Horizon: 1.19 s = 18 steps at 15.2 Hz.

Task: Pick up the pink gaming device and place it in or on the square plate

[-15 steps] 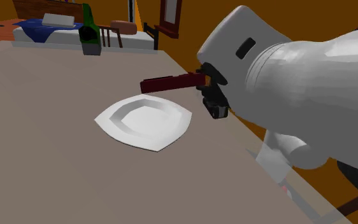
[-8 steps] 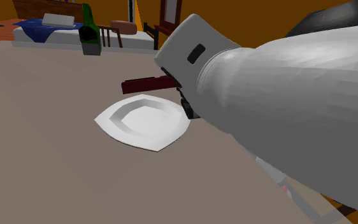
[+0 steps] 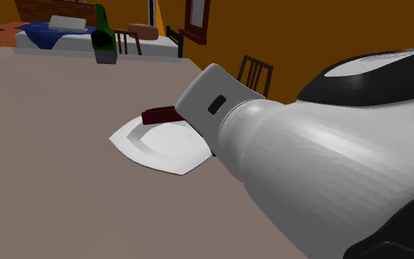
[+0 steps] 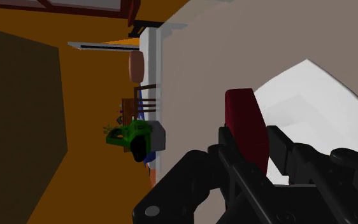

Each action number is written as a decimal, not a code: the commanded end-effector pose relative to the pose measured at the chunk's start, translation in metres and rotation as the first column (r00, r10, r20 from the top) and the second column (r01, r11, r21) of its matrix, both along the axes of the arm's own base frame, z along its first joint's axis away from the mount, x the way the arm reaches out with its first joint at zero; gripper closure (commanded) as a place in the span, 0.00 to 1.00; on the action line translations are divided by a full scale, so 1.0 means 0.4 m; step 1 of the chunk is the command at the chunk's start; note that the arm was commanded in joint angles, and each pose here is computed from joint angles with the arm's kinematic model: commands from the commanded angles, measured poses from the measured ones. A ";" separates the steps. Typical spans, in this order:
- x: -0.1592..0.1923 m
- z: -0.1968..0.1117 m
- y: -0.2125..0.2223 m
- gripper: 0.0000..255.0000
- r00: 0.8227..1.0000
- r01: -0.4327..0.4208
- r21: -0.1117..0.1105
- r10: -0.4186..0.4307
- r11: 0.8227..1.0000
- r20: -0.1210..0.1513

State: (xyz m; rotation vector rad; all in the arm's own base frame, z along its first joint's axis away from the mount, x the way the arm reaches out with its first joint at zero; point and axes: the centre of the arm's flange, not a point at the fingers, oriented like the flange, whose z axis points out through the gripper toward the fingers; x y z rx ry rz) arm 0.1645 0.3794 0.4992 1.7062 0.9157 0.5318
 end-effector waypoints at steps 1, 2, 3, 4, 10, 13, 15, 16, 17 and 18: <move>-0.001 -0.027 -0.002 1.00 1.000 0.000 0.000 0.000 1.000 0.001; -0.001 -0.041 -0.002 1.00 1.000 0.000 0.000 0.000 1.000 0.001; -0.001 -0.054 -0.002 1.00 1.000 0.000 0.000 0.000 1.000 0.001; -0.001 -0.064 -0.002 1.00 1.000 0.000 0.000 0.000 1.000 0.001; -0.001 -0.064 -0.002 1.00 1.000 0.000 0.000 0.000 1.000 0.001; -0.002 -0.064 -0.002 0.00 1.000 0.000 0.000 0.000 1.000 0.001; -0.002 -0.064 -0.002 0.00 1.000 0.000 0.000 0.000 1.000 0.001; -0.002 -0.064 -0.002 0.00 1.000 0.000 0.000 0.000 1.000 0.001; -0.001 -0.064 -0.002 0.00 1.000 0.000 0.000 0.000 1.000 0.001; -0.026 -0.053 0.018 0.00 1.000 0.000 0.000 0.000 1.000 0.001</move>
